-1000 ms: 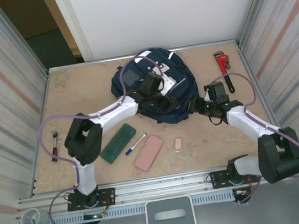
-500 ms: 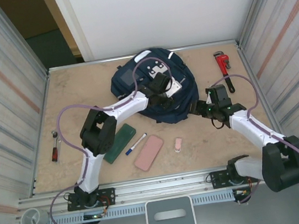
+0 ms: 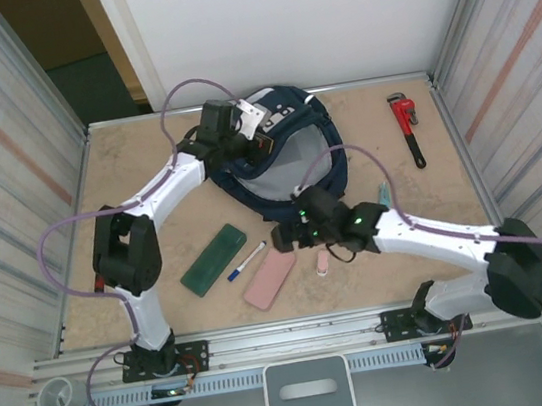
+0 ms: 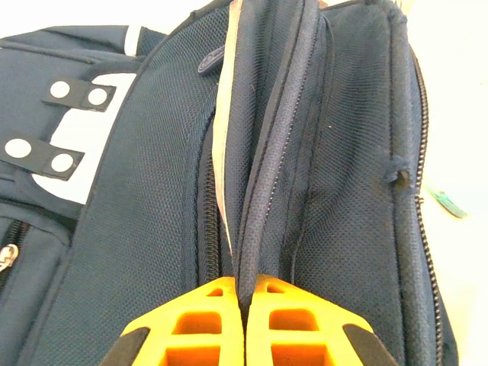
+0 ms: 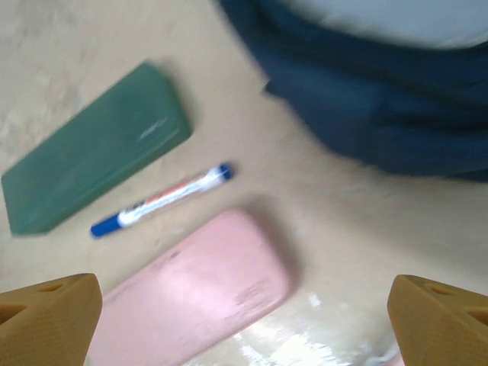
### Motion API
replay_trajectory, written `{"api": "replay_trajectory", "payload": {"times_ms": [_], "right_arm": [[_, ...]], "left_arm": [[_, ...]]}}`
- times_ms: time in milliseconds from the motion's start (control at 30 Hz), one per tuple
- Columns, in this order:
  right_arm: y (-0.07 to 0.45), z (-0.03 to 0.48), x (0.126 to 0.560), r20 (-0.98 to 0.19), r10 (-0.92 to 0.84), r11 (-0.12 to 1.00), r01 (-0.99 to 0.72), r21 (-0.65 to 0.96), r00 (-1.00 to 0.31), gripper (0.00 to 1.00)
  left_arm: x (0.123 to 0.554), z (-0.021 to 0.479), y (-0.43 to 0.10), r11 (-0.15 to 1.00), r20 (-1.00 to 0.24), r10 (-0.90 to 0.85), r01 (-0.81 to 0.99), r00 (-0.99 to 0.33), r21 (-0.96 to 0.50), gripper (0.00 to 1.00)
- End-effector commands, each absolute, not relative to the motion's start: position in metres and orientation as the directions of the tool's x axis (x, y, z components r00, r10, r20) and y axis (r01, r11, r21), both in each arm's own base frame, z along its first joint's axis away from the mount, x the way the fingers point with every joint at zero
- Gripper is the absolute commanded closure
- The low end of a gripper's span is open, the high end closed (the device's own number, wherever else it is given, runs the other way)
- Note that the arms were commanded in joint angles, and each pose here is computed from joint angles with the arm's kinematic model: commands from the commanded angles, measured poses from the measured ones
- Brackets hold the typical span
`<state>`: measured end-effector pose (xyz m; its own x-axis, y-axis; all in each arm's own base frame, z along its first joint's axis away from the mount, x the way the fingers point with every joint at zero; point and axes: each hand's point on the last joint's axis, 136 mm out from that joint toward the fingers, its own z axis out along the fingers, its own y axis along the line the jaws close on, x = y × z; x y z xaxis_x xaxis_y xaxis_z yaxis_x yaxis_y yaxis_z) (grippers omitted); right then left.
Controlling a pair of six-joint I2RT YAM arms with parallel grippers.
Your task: Pack the student bag
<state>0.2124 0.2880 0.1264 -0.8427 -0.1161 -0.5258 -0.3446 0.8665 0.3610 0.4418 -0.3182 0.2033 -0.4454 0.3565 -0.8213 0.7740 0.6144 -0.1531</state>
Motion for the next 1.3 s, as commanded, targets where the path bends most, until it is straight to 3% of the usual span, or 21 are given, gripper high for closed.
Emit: {"api": "replay_trajectory", "payload": {"times_ms": [0, 267, 667, 967, 1267], "right_arm": [[0.297, 0.102, 0.188, -0.410, -0.091, 0.902, -0.250, 0.352, -0.907, 0.02], [0.324, 0.058, 0.158, -0.249, -0.076, 0.891, -0.177, 0.417, -0.966, 0.01], [0.350, 0.044, 0.173, -0.265, -0.114, 0.902, -0.212, 0.377, -0.957, 0.01], [0.360, 0.038, 0.177, -0.332, -0.257, 0.938, -0.316, 0.140, -0.908, 0.01], [0.343, 0.024, 0.173, -0.324, -0.334, 0.941, -0.333, -0.061, -0.885, 0.01]], "left_arm": [[0.442, 0.240, -0.329, 0.584, -0.871, 0.292, 0.795, -0.396, -0.166, 1.00], [0.445, 0.251, -0.325, 0.596, -0.880, 0.249, 0.780, -0.405, -0.190, 1.00], [0.438, 0.258, -0.326, 0.580, -0.886, 0.234, 0.789, -0.401, -0.204, 1.00], [0.435, 0.258, -0.323, 0.579, -0.888, 0.251, 0.795, -0.384, -0.180, 0.99], [0.435, 0.252, -0.322, 0.583, -0.886, 0.265, 0.795, -0.381, -0.168, 0.99]]}}
